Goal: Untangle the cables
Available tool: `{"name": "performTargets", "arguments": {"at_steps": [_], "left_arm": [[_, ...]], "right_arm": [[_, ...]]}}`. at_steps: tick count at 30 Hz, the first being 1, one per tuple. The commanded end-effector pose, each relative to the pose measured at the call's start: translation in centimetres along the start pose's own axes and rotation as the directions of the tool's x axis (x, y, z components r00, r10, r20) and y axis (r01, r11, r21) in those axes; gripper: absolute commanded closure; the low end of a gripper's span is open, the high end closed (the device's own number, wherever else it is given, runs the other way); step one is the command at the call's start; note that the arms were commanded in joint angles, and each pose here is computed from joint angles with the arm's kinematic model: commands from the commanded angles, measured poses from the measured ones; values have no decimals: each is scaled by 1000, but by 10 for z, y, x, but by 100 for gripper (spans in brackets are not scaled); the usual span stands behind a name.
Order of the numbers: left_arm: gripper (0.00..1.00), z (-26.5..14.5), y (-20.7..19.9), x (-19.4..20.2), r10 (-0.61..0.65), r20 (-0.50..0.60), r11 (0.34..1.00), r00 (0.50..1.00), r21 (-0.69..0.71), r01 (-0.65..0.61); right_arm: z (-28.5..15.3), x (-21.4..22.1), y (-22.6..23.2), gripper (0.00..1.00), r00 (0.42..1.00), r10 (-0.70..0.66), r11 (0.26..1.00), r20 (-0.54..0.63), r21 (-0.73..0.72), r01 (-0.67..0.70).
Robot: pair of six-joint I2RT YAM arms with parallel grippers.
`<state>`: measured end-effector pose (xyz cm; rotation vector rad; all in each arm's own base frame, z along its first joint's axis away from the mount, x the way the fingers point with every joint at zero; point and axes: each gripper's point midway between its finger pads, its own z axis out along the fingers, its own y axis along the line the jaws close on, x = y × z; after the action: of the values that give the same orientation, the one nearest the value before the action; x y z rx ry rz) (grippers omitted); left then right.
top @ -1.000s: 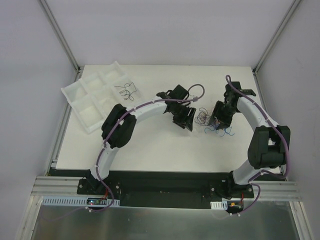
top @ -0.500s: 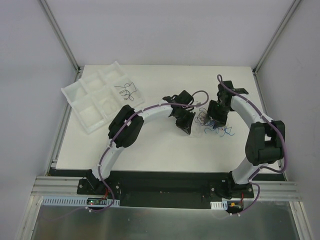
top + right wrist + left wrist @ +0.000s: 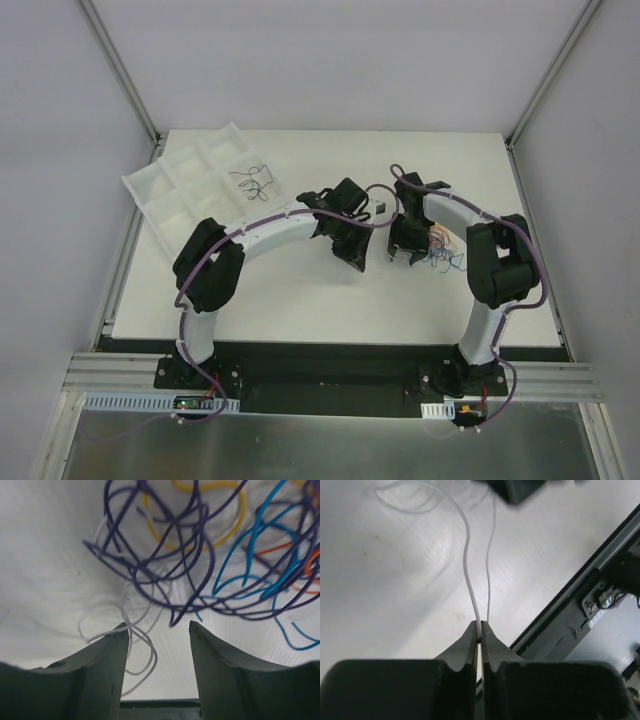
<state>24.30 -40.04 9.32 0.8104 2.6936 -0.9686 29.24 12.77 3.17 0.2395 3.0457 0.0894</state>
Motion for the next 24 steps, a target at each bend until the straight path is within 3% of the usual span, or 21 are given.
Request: {"name": "performTargets", "arguments": {"at_steps": [1, 4, 7, 14, 18, 20, 24], "left_arm": [[100, -72, -20, 0, 142, 145, 990, 979, -40, -138], [100, -116, -7, 15, 205, 220, 970, 954, -178, -168], [100, -184, -9, 28, 279, 355, 941, 892, -287, -180], [100, -329, -7, 63, 349, 632, 886, 692, -464, -23], [100, -404, -12, 71, 430, 702, 836, 567, -547, 43], [100, -450, -26, 68, 482, 733, 815, 481, -576, 61], [100, -496, -42, 54, 566, 720, 766, 402, -639, 66]], "right_arm": [[5, -39, -18, 45, 995, 1, 989, 101, 145, -16], [10, -60, -30, 46, 994, -1, 979, 108, 202, -21], [14, -81, -41, 46, 994, 29, 974, 110, 219, -53], [13, -125, -50, 45, 988, 63, 976, 141, 199, -91], [16, -138, -53, 46, 988, 48, 974, 145, 214, -79], [15, -140, -54, 46, 990, 55, 972, 133, 221, -84], [8, -140, -52, 46, 991, 51, 975, 127, 208, -77]]}}
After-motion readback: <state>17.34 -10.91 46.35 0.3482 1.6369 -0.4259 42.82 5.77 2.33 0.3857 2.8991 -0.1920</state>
